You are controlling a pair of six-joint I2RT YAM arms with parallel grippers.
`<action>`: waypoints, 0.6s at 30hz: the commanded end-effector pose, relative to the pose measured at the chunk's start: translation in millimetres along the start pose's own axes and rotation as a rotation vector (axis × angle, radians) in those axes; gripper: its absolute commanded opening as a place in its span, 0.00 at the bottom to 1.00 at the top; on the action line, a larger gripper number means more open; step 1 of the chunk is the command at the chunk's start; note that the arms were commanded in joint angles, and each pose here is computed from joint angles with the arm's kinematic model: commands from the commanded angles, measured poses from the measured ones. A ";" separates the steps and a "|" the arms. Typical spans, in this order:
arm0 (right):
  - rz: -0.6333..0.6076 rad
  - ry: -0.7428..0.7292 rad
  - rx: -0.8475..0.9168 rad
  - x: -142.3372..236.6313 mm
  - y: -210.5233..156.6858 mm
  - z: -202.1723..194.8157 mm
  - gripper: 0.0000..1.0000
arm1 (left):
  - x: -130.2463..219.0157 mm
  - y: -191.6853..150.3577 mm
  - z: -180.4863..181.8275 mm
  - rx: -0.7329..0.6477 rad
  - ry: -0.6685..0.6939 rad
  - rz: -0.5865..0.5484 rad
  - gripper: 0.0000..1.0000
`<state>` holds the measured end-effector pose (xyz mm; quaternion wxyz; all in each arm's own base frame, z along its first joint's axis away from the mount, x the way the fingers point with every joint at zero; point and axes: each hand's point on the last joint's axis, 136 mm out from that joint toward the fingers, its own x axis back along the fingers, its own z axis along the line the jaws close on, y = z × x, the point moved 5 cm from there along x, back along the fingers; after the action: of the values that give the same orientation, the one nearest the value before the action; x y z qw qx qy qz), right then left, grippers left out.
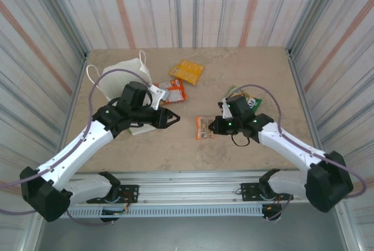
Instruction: Place the snacks into the paper bag
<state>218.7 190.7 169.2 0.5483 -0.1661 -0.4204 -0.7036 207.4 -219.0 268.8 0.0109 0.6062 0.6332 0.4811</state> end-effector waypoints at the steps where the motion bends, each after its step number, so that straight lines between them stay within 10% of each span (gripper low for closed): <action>1: -0.145 0.171 0.136 24.9 19.9 29.8 0.00 | -12.6 7.2 -14.7 -0.014 -0.120 -0.041 0.50; 18: -0.421 0.449 0.372 90.9 47.6 85.2 0.00 | -41.2 35.8 -43.2 -0.114 -0.302 -0.081 0.51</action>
<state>213.7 195.8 291.0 0.4936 0.1473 -0.4332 -0.7396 221.8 -273.7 264.3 0.0971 0.6454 0.6273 0.4248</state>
